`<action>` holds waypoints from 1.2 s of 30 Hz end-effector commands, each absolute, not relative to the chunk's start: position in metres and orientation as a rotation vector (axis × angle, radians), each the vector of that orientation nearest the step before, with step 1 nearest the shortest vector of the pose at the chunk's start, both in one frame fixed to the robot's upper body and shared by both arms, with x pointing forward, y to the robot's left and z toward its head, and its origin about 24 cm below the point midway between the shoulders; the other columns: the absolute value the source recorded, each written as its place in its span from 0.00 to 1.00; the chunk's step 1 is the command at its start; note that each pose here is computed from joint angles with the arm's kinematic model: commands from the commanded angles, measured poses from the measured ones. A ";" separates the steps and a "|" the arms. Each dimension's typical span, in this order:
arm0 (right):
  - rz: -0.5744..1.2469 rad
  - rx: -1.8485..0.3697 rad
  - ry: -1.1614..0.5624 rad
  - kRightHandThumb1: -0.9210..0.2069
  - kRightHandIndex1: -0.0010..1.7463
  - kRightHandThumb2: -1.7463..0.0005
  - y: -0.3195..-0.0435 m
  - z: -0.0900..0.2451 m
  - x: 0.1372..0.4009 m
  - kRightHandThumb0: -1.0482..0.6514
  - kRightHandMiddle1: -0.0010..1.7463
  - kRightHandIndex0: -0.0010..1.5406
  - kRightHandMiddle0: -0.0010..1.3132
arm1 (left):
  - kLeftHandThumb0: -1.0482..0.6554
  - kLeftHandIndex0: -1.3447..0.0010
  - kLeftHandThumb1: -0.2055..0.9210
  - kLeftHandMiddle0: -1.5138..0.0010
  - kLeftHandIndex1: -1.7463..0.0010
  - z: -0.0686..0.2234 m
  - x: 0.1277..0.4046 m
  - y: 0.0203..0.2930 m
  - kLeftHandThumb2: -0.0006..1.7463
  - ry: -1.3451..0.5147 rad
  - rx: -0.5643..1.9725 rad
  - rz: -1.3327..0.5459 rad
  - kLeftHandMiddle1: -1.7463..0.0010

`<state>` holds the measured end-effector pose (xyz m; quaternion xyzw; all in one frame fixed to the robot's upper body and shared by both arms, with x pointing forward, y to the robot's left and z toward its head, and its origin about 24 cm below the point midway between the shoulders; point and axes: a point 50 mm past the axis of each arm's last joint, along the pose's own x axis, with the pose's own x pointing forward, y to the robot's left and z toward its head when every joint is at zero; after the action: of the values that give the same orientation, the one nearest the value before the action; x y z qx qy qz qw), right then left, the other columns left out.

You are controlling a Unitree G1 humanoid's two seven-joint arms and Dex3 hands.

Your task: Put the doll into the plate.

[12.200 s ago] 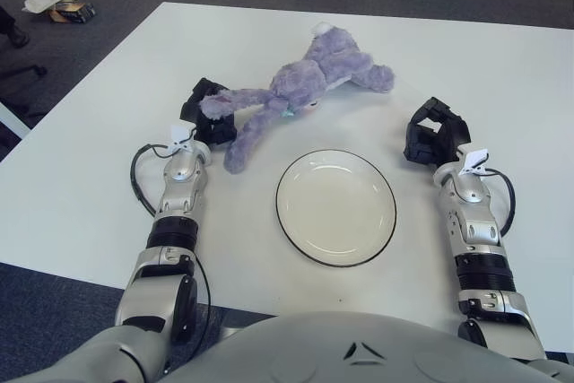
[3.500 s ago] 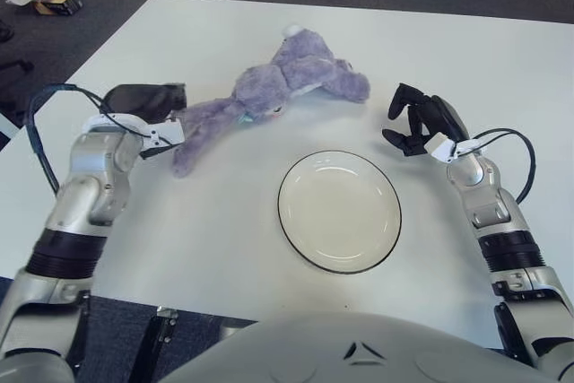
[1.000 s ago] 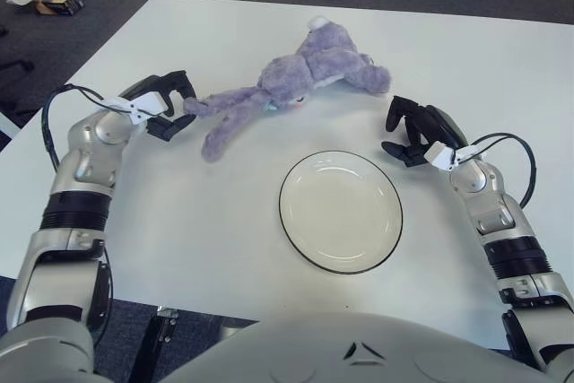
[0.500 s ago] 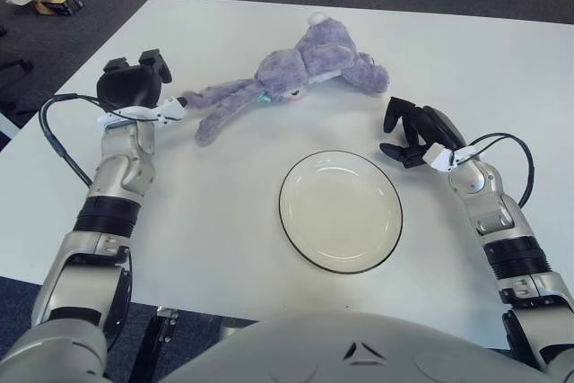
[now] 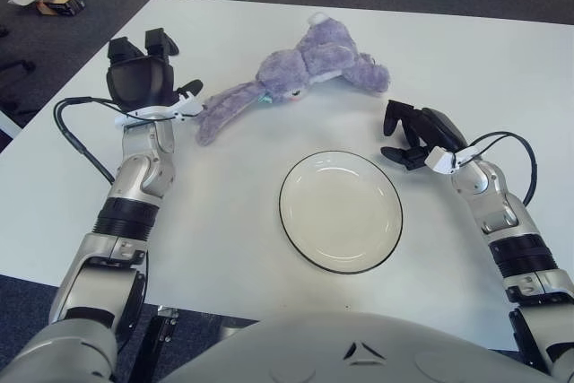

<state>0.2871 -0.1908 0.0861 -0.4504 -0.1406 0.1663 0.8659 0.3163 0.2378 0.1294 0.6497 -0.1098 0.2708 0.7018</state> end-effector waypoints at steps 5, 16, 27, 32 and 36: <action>0.390 -0.978 -0.223 0.33 1.00 0.42 -0.195 0.074 0.284 0.38 1.00 0.67 0.33 | 0.33 1.00 0.96 1.00 0.97 0.139 0.314 0.245 0.50 -0.356 1.511 0.877 0.97; 0.398 -1.001 -0.228 0.33 1.00 0.42 -0.196 0.073 0.285 0.37 1.00 0.69 0.33 | 0.45 1.00 0.73 1.00 1.00 0.153 0.319 0.235 0.68 -0.691 1.281 1.081 1.00; 0.289 -1.025 -0.300 0.33 1.00 0.41 -0.194 0.082 0.291 0.37 1.00 0.68 0.33 | 0.24 1.00 0.97 1.00 0.77 0.135 0.331 0.226 0.51 -0.577 1.124 0.725 0.70; 0.222 -1.028 -0.348 0.35 1.00 0.40 -0.191 0.094 0.301 0.37 1.00 0.69 0.34 | 0.20 1.00 0.99 1.00 0.64 0.136 0.333 0.207 0.49 -0.524 1.024 0.549 0.61; 0.151 -1.029 -0.393 0.36 1.00 0.40 -0.189 0.105 0.310 0.37 1.00 0.69 0.34 | 0.19 1.00 1.00 1.00 0.59 0.146 0.329 0.188 0.47 -0.467 0.958 0.339 0.58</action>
<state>0.2985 -0.1906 0.0895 -0.4844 -0.1595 0.1064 0.8536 0.3322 0.2038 0.1392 0.4707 -0.2319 0.2372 0.8176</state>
